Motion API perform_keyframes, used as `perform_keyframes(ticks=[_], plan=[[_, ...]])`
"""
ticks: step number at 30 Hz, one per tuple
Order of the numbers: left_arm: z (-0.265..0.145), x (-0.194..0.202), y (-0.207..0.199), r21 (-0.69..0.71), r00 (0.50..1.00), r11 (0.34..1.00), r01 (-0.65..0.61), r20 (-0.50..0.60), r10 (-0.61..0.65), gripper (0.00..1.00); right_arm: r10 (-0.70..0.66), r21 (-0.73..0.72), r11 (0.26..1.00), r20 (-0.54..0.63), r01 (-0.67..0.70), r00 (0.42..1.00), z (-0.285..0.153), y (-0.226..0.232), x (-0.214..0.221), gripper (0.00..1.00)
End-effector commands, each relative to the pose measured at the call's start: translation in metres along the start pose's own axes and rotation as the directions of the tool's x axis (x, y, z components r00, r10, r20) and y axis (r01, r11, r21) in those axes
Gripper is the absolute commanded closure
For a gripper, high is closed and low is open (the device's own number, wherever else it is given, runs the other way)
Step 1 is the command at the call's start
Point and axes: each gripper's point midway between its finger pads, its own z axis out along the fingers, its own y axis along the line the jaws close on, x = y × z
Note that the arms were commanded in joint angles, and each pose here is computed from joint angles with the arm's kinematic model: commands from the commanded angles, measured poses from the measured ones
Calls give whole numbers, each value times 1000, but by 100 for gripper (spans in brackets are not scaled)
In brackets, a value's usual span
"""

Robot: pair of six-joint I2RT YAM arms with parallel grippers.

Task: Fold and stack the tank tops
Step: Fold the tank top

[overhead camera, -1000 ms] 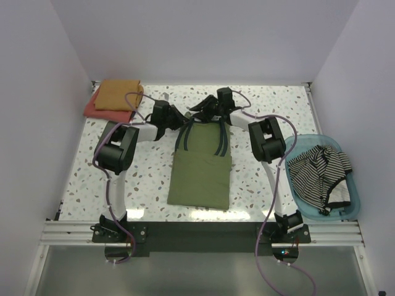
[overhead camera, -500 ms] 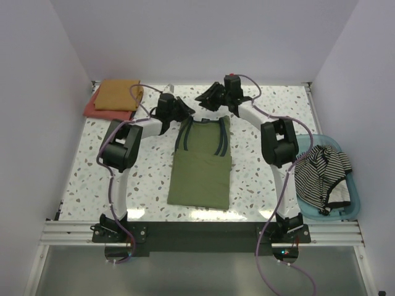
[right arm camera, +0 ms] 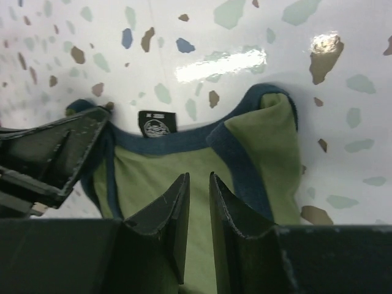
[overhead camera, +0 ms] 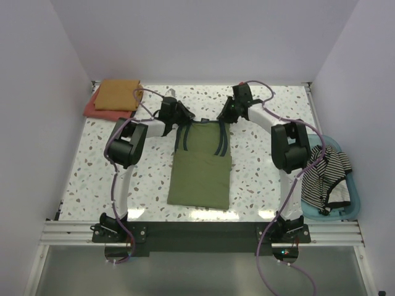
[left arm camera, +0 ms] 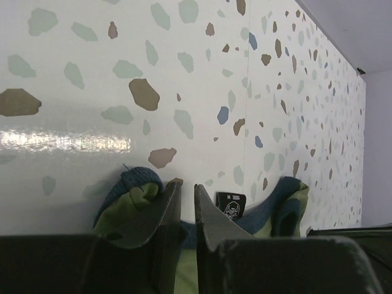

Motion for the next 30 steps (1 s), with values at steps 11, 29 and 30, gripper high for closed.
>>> perform_keyframes(ticks=[11,29,30], plan=[[8,-29,14,-68,996,998,0,94,6,74,-158,115,980,-61,164,986,57,-31,-5,80],[-65,-112,-120,281,953,938,-202,277,122,42,-274,-85,953,176,292,946,-32,59,-70,60],[-72,-110,-117,264,957,947,-181,270,108,42,-269,-71,957,156,283,950,-36,54,-65,60]])
